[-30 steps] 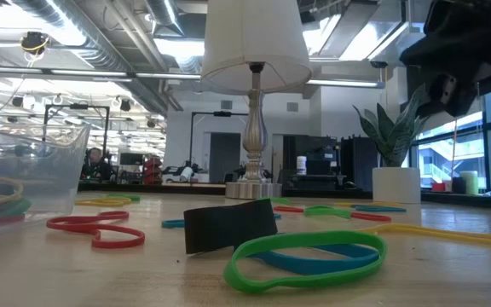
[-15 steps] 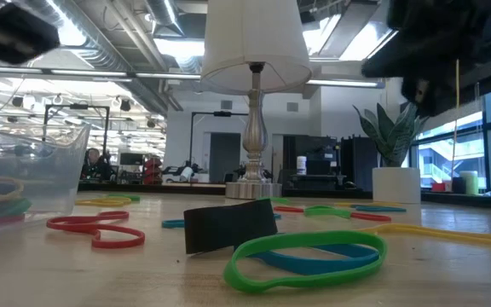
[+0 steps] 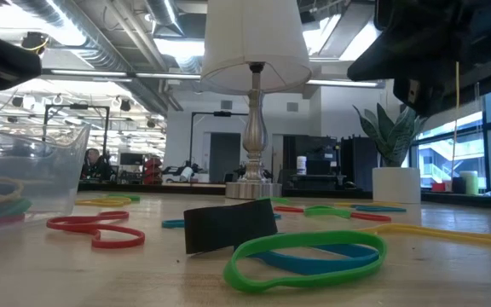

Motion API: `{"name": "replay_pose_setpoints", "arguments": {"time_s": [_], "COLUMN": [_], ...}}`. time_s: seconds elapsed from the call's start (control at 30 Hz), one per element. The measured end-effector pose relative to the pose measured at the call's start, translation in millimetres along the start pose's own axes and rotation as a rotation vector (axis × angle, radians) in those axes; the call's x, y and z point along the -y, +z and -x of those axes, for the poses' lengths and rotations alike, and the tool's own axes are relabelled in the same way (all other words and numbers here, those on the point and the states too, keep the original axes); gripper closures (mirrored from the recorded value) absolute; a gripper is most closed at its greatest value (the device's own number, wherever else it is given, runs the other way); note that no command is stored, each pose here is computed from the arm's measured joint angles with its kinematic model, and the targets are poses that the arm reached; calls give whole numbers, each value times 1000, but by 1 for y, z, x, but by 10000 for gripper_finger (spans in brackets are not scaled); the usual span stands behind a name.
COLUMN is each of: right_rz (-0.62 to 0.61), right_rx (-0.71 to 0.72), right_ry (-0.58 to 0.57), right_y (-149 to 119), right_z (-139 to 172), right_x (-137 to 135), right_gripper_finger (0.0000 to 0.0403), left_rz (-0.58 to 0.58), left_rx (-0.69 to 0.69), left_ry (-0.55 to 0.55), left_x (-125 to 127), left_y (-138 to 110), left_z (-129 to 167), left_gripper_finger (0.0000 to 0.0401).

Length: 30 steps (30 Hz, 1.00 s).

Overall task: Pick and place rubber bands into bin
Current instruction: Put the red rubber band into the transparent bin, then put the black rubber band into the transparent bin

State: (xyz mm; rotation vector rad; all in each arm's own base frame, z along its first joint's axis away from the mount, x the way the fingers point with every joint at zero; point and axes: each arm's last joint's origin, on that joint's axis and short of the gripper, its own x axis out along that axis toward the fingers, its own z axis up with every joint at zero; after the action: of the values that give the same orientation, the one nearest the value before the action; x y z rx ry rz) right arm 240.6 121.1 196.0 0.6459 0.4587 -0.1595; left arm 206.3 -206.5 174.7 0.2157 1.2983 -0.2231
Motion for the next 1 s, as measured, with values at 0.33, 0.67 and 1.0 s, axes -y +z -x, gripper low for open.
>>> {"name": "replay_pose_setpoints", "arguments": {"time_s": [0.33,0.67,1.0], "right_rz": [2,99,226], "right_rx": [0,0,10], "right_ry": [0,0,-16], "right_y": [0,0,4], "right_z": [0,0,-2], "right_x": [0,0,3], "right_gripper_finger": [396,396,396], "left_rz": [81,246,411], "left_rx": [-13,98,352], "left_ry": [1,-113,-71], "left_x": [-10,-26,-48], "left_y": [2,7,0], "left_z": [4,49,101], "left_gripper_finger": [274,248,296]}}
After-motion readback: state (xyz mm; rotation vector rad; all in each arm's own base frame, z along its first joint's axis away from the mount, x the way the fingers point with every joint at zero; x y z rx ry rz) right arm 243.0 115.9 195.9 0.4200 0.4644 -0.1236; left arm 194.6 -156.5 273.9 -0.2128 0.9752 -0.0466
